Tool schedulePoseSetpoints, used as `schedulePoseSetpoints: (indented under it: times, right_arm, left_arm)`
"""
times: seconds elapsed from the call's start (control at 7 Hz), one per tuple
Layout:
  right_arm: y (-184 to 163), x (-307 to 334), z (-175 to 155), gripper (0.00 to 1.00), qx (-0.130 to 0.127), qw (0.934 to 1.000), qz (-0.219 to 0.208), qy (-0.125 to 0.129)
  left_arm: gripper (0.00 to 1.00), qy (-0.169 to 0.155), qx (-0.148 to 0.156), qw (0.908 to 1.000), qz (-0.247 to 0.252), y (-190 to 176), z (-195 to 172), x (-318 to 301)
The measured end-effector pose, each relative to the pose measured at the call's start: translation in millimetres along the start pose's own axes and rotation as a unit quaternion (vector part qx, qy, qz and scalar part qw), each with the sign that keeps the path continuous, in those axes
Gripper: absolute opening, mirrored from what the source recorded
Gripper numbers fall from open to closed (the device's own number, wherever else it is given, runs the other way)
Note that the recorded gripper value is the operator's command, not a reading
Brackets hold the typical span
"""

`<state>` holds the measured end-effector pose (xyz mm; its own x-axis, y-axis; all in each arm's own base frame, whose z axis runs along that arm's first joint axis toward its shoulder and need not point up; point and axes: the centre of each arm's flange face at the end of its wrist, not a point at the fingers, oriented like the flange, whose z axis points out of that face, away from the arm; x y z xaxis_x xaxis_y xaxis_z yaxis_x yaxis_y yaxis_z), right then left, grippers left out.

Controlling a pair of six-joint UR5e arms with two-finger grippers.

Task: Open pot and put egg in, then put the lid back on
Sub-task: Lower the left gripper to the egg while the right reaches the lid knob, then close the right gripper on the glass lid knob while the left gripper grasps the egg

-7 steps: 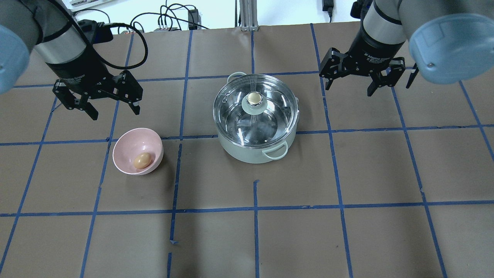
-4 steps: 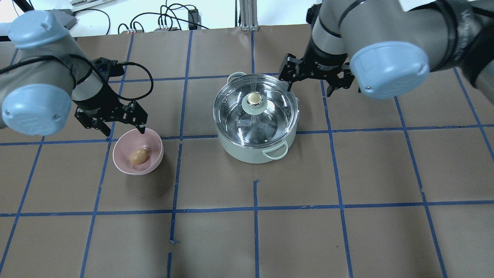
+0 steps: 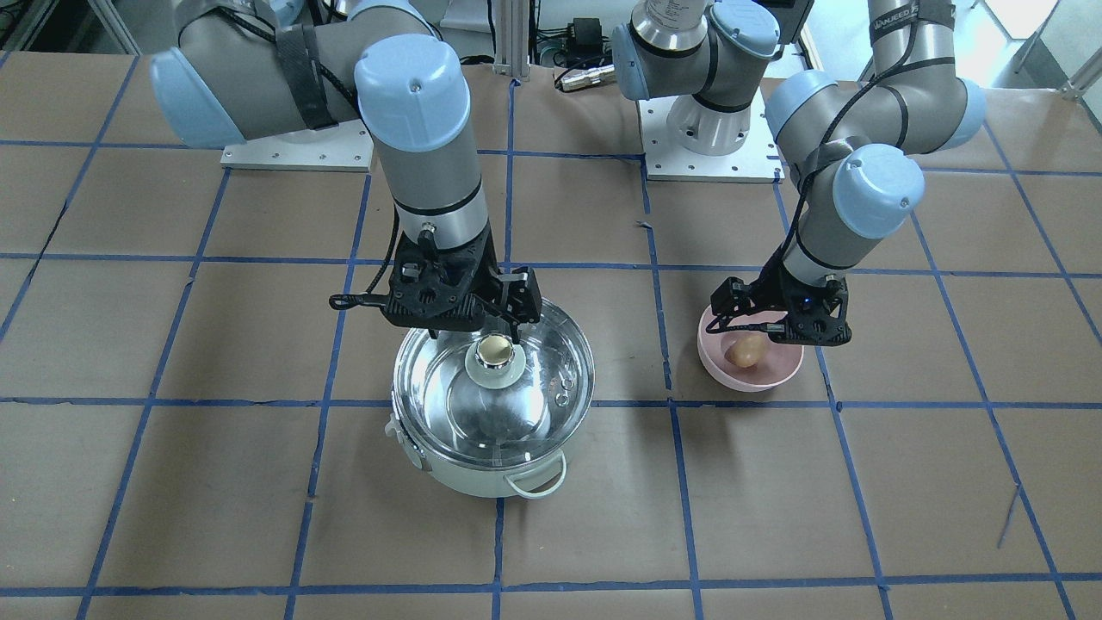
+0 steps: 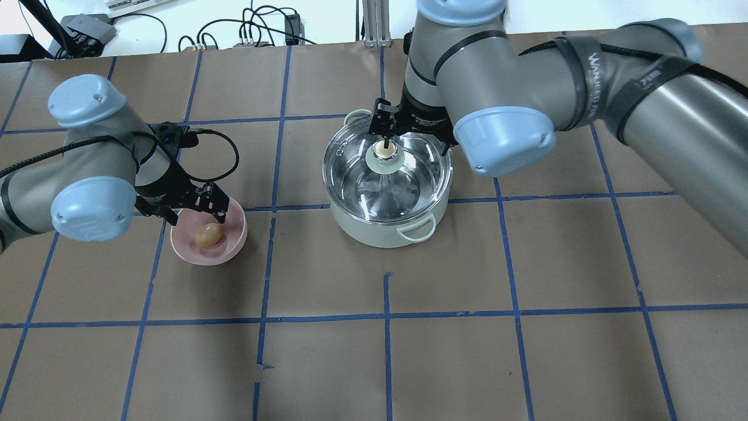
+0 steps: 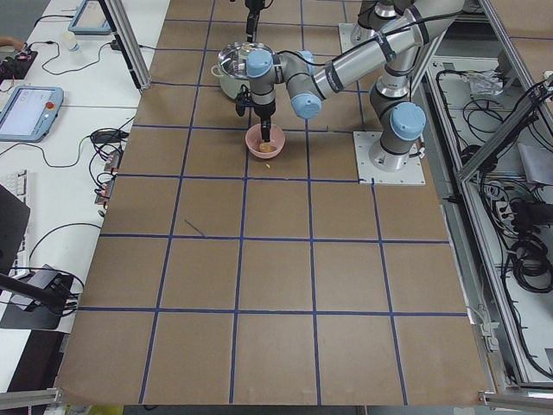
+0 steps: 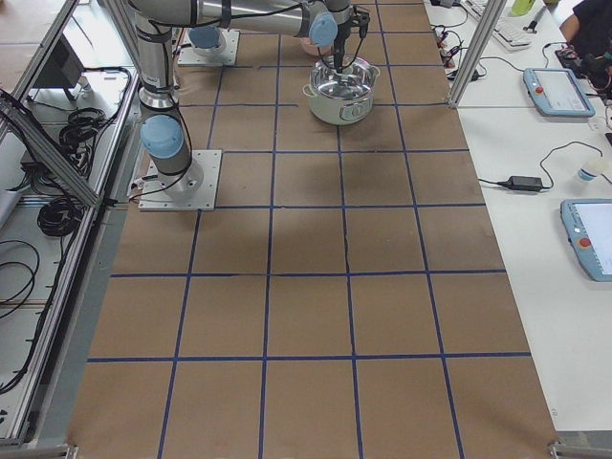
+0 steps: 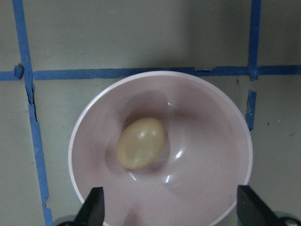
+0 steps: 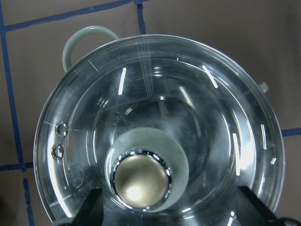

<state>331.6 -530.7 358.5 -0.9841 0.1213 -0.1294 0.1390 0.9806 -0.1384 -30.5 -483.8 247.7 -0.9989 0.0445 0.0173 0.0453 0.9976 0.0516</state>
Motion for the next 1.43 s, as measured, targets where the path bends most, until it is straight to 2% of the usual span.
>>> schedulePoseSetpoints:
  times: [0.43,0.71,0.86,1.0,1.14,1.29,1.43]
  right_arm:
    - [-2.3,-13.1,13.4,0.99,0.006,0.9997,-0.021,-0.004]
    - [-2.5,-17.1,17.0,0.91,0.004,0.999,-0.044,-0.003]
    - [-2.7,-17.9,18.3,0.76,0.004,0.9986,-0.053,-0.003]
    - [-3.1,-18.2,19.6,0.52,0.003,0.9982,-0.06,-0.003]
    - [-3.3,-18.1,20.1,0.37,0.003,0.9979,-0.065,-0.002]
    - [-3.1,-17.4,19.6,0.27,0.002,0.9978,-0.066,-0.001]
    - [-2.5,-17.0,19.0,0.24,-0.001,0.9977,-0.067,0.0]
  left_arm:
    - [0.99,-0.01,0.006,0.9999,0.009,-1.3,12.8,-2.7]
    - [0.99,-0.016,0.015,0.9997,0.011,-6.1,20.3,-4.6]
    - [0.98,-0.017,0.017,0.9996,0.011,-7.0,21.5,-4.7]
    - [0.98,-0.018,0.018,0.9996,0.011,-7.5,22.1,-4.8]
    - [0.98,-0.018,0.018,0.9996,0.011,-7.7,22.6,-4.8]
    - [0.98,-0.018,0.018,0.9996,0.013,-8.1,22.7,-4.9]
    - [0.98,-0.018,0.02,0.9994,0.021,-9.1,21.9,-5.2]
